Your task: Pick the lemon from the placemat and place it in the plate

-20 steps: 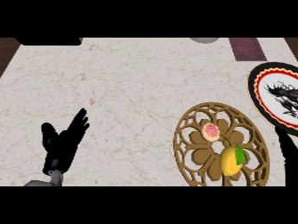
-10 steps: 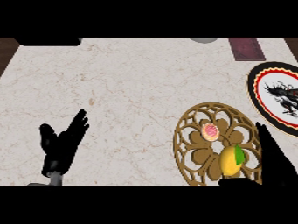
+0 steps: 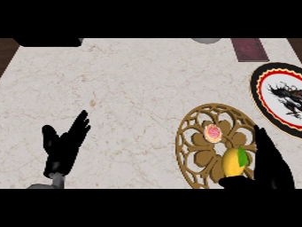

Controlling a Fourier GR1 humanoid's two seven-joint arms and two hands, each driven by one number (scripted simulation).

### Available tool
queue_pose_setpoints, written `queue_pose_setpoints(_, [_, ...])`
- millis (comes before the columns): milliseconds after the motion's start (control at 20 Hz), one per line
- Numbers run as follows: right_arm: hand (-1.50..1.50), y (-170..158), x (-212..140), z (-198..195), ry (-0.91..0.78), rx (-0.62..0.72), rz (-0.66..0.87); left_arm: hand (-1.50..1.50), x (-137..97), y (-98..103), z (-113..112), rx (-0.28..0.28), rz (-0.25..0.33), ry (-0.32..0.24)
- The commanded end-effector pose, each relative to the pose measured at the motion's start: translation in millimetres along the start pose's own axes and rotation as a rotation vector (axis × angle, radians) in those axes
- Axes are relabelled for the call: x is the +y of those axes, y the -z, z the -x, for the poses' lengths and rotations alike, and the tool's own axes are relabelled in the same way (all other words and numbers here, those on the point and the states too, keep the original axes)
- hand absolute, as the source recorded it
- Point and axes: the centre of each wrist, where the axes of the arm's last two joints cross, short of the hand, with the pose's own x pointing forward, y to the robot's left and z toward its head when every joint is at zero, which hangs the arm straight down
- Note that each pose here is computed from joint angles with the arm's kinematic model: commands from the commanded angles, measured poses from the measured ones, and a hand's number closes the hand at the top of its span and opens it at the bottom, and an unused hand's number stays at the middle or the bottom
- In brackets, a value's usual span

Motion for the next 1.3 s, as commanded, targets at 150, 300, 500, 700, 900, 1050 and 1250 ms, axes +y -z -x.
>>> queue_pose_setpoints(150, [-1.5, 8.5, 27.6, 17.6, -0.003, 0.02, -0.028, 0.0, -0.2, 3.3, -7.9, 0.001, -0.02, 0.007])
queue_pose_setpoints(300, [-1.5, 22.9, 38.0, 9.4, -0.027, 0.022, -0.064, 0.0, 8.5, -13.4, -5.1, -0.007, -0.001, 0.003])
queue_pose_setpoints(500, [1.5, 23.3, 36.2, 20.2, -0.169, -0.047, -0.116, 0.0, 1.8, -12.0, -0.5, -0.001, 0.012, 0.017])
queue_pose_setpoints(700, [1.5, 48.7, 37.5, 9.9, -0.176, -0.054, -0.069, 0.0, -8.8, 6.2, -16.1, -0.016, 0.001, 0.024])
queue_pose_setpoints(900, [1.5, 38.2, 34.6, 7.3, -0.192, -0.063, -0.032, 0.0, -8.1, 2.5, 7.1, 0.006, 0.002, -0.007])
queue_pose_setpoints(1050, [1.5, 28.3, 25.7, 9.4, -0.166, -0.119, 0.095, 0.0, 3.2, 4.1, -22.2, -0.007, 0.006, 0.01])
queue_pose_setpoints(1250, [1.5, -3.8, 49.1, 1.3, -0.196, -0.465, -0.029, 0.0, 8.3, -0.3, -9.2, -0.012, -0.01, 0.005])
